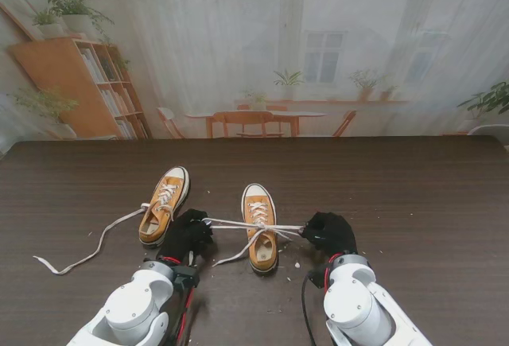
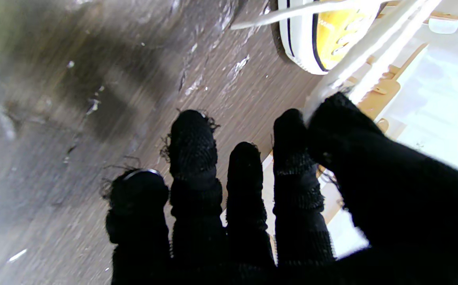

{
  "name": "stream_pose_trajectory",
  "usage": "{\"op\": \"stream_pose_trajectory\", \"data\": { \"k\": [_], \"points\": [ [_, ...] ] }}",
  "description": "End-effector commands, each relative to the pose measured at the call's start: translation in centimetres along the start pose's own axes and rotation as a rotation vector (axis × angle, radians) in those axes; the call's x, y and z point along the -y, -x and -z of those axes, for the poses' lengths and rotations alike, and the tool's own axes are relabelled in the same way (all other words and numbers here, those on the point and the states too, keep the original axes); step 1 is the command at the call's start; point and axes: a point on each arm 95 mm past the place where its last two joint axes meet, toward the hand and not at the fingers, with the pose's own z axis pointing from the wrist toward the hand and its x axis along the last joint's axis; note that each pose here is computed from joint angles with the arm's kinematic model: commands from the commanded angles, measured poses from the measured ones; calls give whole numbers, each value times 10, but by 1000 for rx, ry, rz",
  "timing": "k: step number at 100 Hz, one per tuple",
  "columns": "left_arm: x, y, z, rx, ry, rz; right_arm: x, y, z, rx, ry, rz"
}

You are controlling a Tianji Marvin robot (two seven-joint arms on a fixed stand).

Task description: Tie the shoelaces into a bow on the shoes

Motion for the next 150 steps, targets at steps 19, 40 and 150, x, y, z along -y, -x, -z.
{"op": "stream_pose_trajectory", "data": {
  "k": [19,40,150],
  "points": [
    [0,-4,2,10,-30,-1,-1,8,-2,29,2,22],
    [1,-8,3,12,-75,4,-3,12,-3,48,21,39],
    [17,-47,37,-290,-10,-457,-6,-14,18,-230,39,247]
  ]
}}
